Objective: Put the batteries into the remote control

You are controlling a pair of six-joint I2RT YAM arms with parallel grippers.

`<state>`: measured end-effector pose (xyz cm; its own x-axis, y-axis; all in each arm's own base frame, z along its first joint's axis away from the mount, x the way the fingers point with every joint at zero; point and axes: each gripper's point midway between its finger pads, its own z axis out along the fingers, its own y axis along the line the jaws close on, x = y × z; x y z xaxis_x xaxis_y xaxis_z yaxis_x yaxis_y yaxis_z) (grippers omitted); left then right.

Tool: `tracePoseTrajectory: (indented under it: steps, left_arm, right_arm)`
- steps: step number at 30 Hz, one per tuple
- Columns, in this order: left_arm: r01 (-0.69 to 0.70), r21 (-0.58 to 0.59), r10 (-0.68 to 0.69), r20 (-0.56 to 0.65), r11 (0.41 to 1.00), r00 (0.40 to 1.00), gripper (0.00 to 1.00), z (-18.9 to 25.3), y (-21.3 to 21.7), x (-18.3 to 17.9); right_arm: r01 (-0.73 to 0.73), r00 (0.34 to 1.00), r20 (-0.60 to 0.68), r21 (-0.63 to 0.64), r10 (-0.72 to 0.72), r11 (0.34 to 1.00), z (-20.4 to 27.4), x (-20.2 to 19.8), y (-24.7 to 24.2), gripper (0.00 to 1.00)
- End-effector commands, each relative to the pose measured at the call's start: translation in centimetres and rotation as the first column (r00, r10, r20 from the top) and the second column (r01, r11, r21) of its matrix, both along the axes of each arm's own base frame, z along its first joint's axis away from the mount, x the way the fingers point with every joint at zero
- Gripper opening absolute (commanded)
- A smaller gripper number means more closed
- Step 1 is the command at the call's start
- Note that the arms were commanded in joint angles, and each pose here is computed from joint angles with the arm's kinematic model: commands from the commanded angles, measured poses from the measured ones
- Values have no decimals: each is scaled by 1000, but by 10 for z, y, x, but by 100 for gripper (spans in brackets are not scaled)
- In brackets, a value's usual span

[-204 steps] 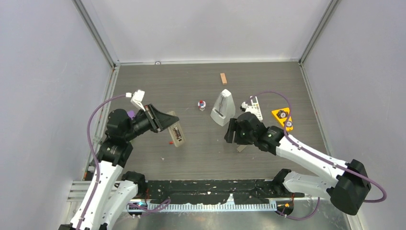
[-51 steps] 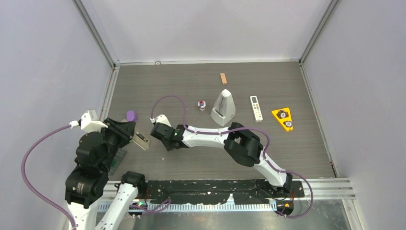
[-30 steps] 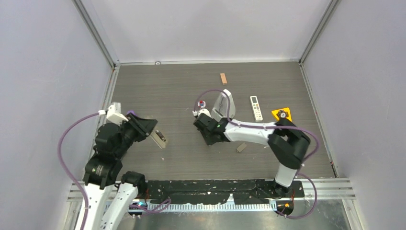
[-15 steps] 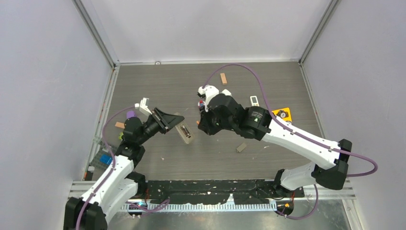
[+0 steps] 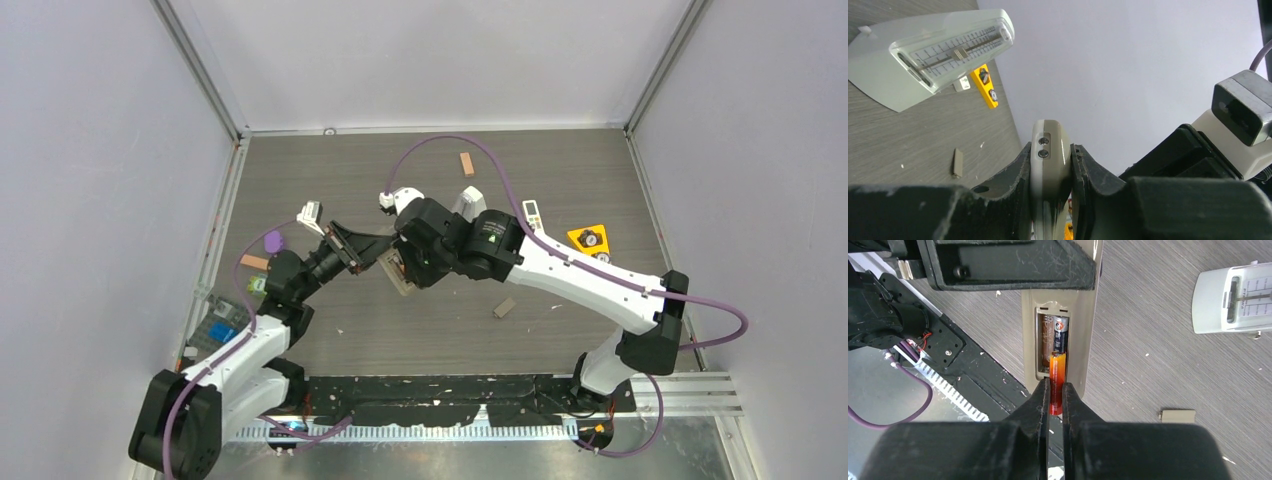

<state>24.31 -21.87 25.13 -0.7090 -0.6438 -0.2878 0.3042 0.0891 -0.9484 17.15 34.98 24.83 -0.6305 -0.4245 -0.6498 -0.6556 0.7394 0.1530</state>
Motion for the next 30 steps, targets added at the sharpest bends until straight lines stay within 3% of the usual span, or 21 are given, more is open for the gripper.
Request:
tracePoseTrajectory:
  steps: [1, 9, 19, 30]
  left_arm:
    - [27, -114, -17, 87, 993, 996, 0, 33, 1, -7]
    - [21, -136, -13, 63, 990, 998, 0, 32, 1, -4]
    - [7, -143, -3, 26, 990, 1000, 0, 24, 2, -3]
    - [-1, -145, 1, 1, 989, 1000, 0, 18, 4, -4]
  right_arm:
    - [-1, 999, 47, 3, 0, 1000, 19, 4, 1, 10]
    - [-11, 998, 56, -15, 12, 1000, 20, 5, 7, 12]
    - [-9, 998, 67, -59, 13, 998, 15, 7, 12, 21]
    - [38, 996, 87, -23, -36, 999, 26, 12, 12, 46]
